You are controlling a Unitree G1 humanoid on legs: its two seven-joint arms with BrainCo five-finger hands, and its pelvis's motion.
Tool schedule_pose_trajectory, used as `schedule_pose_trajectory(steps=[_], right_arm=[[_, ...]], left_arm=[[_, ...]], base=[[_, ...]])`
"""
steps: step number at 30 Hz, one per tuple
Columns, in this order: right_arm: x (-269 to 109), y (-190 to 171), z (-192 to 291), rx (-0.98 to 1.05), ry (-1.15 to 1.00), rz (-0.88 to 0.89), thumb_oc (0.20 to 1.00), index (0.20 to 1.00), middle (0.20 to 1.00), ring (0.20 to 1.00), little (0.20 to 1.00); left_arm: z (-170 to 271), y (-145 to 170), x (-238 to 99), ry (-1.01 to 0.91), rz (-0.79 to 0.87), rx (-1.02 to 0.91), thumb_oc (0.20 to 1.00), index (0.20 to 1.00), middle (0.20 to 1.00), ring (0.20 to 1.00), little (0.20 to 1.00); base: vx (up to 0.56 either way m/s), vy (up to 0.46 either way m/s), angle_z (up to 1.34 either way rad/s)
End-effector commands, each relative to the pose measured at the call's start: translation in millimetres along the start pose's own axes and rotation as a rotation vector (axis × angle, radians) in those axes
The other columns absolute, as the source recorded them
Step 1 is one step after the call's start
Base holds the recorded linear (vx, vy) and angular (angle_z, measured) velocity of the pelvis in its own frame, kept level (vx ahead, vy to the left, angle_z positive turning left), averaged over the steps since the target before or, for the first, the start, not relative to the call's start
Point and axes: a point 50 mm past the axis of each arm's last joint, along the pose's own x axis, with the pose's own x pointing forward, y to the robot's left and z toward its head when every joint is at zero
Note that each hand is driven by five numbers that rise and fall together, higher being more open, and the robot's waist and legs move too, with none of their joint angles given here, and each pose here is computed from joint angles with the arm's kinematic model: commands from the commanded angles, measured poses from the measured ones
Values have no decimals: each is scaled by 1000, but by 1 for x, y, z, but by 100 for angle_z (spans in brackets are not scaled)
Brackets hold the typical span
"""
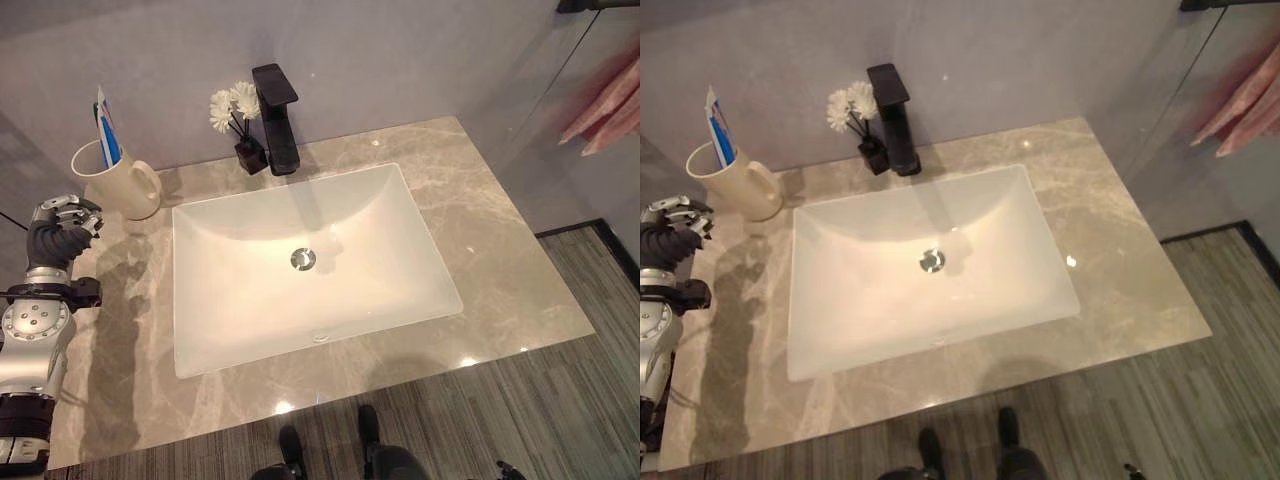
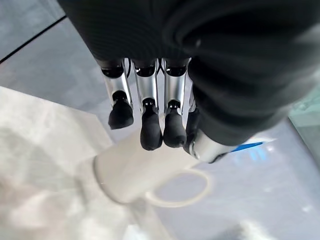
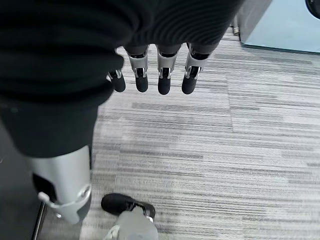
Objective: Put brush and paste in cup on sink, flatten towel.
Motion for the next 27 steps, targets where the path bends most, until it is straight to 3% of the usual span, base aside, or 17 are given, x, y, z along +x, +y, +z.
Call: schedule_pose_trajectory(steps=[1,16,27], right_arm=[[-1,13,1,-14,0,45,1000,1000,1000,1000,1000],[3,12,15,-32,-38,58,1000,1000,1000,1000,1000],[3,17,21,-25,-54,74,1000,1000,1000,1000,1000]], left_arm=[[24,28,15,-61,87,35,200,200,200,200,200],[29,52,49,71,217,54,200,200,200,200,200],[45,42,63,57,210,12,200,200,200,200,200]], base=[[-12,-18,-11],[-10,-8,-2],[10,-3,-3]])
